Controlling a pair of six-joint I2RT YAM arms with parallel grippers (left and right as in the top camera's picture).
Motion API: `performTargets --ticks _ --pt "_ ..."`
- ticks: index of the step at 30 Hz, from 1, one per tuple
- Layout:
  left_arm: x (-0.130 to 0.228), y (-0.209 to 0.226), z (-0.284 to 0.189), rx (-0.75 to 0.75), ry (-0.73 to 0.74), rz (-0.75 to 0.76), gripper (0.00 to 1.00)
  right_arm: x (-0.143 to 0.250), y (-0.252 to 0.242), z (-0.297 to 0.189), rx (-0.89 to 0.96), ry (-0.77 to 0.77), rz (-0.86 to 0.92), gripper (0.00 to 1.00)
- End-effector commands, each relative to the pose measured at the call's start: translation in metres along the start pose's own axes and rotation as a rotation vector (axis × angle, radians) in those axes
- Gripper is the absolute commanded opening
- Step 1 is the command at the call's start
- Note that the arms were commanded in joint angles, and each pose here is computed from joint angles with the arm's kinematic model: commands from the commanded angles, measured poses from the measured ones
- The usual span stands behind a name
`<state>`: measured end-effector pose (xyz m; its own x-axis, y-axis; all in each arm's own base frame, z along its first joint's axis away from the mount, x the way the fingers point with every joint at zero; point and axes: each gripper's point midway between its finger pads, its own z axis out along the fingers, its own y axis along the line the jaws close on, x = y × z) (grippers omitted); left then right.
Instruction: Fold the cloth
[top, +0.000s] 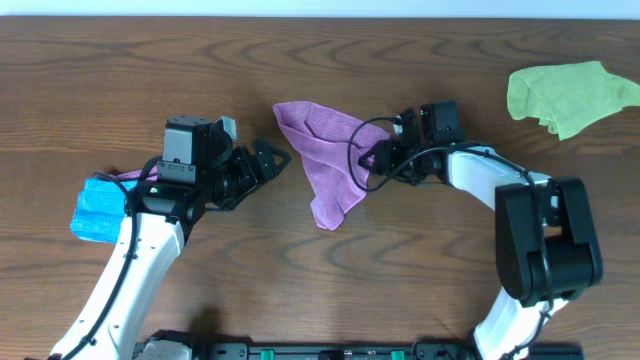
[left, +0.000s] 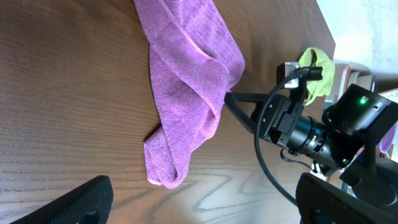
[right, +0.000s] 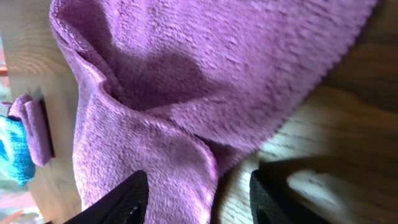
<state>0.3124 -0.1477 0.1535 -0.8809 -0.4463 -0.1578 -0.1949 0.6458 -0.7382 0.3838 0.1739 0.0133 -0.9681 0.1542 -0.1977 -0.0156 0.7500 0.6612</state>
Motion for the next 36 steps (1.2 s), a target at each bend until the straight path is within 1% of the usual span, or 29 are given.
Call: performTargets --ticks 1,5,7,11,14,15,16,17,22,26,31,36 --pt "-0.002 -0.006 -0.001 0.011 0.000 0.003 0.95 0.004 0.002 0.005 0.034 -0.004 -0.009 0.54" --pt "-0.002 -0.006 -0.001 0.011 0.001 0.003 0.95 0.007 0.006 0.008 0.036 0.003 -0.021 0.53" --pt "-0.002 -0.006 -0.001 0.011 0.001 0.003 0.95 0.008 0.007 0.009 0.035 0.007 -0.024 0.50" --pt "-0.002 -0.006 -0.001 0.012 0.002 0.002 0.95 0.010 0.007 0.011 0.053 0.004 -0.020 0.38" --pt "0.000 -0.008 -0.001 0.024 0.013 0.003 0.95 0.011 0.007 0.012 0.055 0.008 -0.020 0.21" --pt "0.000 -0.008 -0.001 0.024 0.014 0.003 0.95 0.011 0.007 0.012 0.055 0.009 -0.019 0.10" --pt "0.000 -0.008 -0.001 0.025 0.015 0.003 0.95 0.011 0.007 0.012 0.056 0.009 -0.019 0.03" --pt "0.001 -0.008 -0.001 0.026 0.016 0.003 0.95 0.011 0.007 0.011 0.054 0.008 -0.017 0.01" --pt "0.003 -0.009 0.000 0.028 0.026 0.004 0.95 0.004 0.008 -0.002 0.031 -0.008 0.002 0.01" --pt "0.012 -0.012 0.003 0.026 0.051 0.018 0.95 -0.008 0.019 -0.025 0.012 -0.058 -0.007 0.01" --pt "0.021 -0.014 0.011 -0.008 0.055 0.005 0.95 -0.023 0.049 -0.066 -0.015 -0.158 -0.063 0.01" --pt "0.033 -0.014 0.023 -0.041 0.082 -0.017 0.95 -0.022 0.057 -0.092 0.020 -0.201 -0.079 0.01"
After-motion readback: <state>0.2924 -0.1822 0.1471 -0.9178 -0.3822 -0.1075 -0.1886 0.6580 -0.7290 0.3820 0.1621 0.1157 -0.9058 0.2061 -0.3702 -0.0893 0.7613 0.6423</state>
